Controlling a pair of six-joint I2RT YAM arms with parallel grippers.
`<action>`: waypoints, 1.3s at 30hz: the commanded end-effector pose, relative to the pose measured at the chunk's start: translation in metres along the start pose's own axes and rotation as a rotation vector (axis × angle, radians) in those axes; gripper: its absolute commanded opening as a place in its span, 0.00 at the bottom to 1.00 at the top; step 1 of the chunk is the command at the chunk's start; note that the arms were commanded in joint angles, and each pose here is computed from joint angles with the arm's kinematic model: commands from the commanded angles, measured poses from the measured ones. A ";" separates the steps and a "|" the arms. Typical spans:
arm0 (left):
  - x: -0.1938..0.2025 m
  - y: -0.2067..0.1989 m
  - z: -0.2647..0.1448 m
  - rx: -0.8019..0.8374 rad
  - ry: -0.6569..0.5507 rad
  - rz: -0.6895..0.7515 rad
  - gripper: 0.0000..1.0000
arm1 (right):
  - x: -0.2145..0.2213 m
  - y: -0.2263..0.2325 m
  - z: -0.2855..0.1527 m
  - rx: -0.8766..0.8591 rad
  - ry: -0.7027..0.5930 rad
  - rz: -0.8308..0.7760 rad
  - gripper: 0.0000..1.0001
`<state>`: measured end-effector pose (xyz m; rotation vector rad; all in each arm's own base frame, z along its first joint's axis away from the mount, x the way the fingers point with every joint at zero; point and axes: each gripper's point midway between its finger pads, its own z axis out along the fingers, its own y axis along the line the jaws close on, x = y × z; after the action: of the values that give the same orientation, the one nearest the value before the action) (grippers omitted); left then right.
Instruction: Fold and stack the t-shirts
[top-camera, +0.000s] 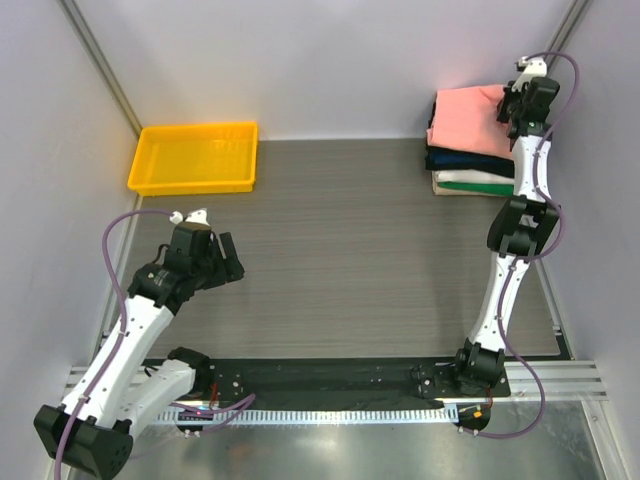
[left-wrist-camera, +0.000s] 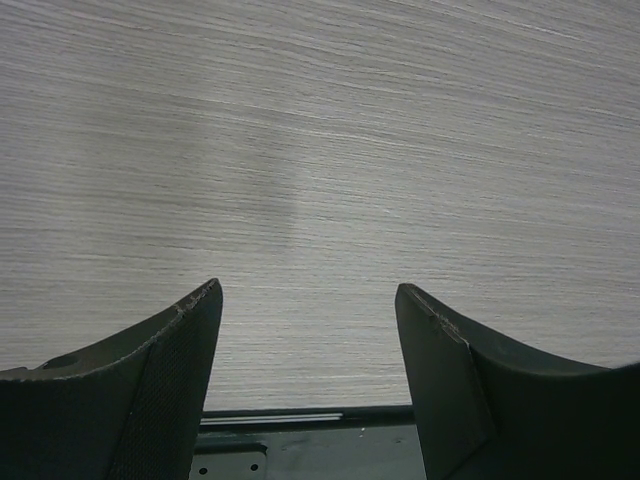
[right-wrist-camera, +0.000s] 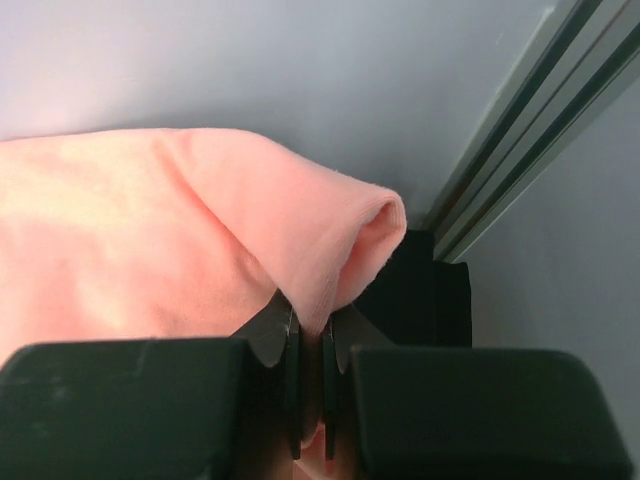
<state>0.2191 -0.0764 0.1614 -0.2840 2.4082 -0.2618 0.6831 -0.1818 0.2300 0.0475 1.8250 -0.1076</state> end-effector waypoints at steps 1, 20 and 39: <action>-0.009 0.000 0.000 -0.009 -0.035 -0.003 0.71 | -0.062 -0.026 0.000 0.106 -0.228 -0.035 0.01; -0.011 -0.009 -0.007 0.049 -0.051 0.007 0.73 | -0.181 -0.081 -0.123 0.487 -0.483 0.159 0.95; -0.039 0.004 -0.043 0.056 -0.288 0.005 0.78 | -0.069 0.211 -0.358 -0.399 -0.064 0.574 1.00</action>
<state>0.2090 -0.0678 0.1996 -0.2593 2.2234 -0.3082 0.3979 0.0173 0.4466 0.3109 1.4786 0.4691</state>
